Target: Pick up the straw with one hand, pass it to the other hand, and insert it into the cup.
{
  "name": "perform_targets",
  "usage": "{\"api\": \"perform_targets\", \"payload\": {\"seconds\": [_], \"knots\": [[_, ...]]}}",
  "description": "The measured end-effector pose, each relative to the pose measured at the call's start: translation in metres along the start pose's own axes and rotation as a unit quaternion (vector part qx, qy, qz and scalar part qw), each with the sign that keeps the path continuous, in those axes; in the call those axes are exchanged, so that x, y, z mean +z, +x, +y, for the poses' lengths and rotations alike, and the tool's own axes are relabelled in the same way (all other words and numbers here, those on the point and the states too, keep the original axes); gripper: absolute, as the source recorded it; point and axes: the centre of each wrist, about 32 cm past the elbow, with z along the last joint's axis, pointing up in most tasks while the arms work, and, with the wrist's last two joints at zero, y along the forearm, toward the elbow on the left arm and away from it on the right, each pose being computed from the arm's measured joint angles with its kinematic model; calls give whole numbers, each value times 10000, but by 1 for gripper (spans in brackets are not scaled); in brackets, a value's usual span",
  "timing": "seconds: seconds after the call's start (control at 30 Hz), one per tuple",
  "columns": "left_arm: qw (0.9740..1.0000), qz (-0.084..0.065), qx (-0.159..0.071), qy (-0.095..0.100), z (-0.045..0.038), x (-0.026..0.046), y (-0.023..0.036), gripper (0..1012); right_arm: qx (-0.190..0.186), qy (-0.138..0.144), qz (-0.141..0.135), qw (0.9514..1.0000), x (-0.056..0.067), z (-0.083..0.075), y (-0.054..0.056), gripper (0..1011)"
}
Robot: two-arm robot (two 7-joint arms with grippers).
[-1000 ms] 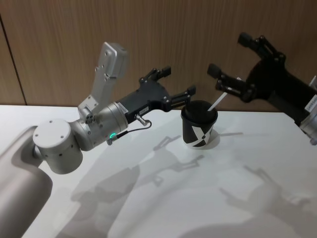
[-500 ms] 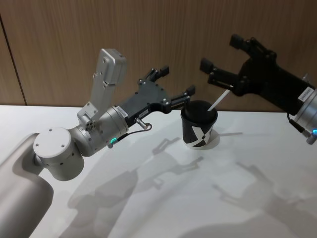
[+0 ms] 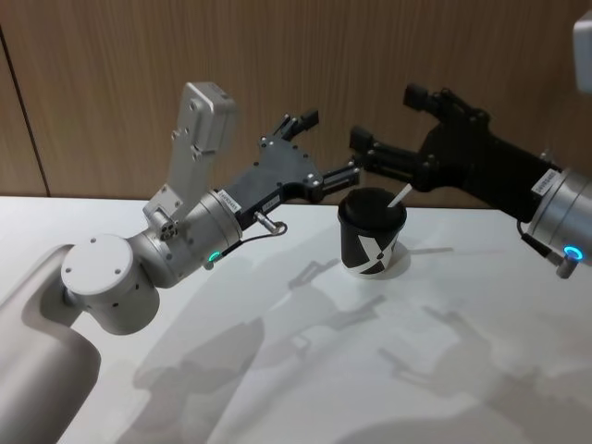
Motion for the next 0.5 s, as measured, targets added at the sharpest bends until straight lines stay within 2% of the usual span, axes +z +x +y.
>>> {"api": "perform_targets", "payload": {"seconds": [0.17,0.5], "knots": [[10000,-28,26,-37,-9,36,-10,1003,-1,-11,17,10000,2,29,-31,1001],[10000,-45,46,-47,-17,66,-19,1003,5,10,29,10000,5,70,-69,1001]]}}
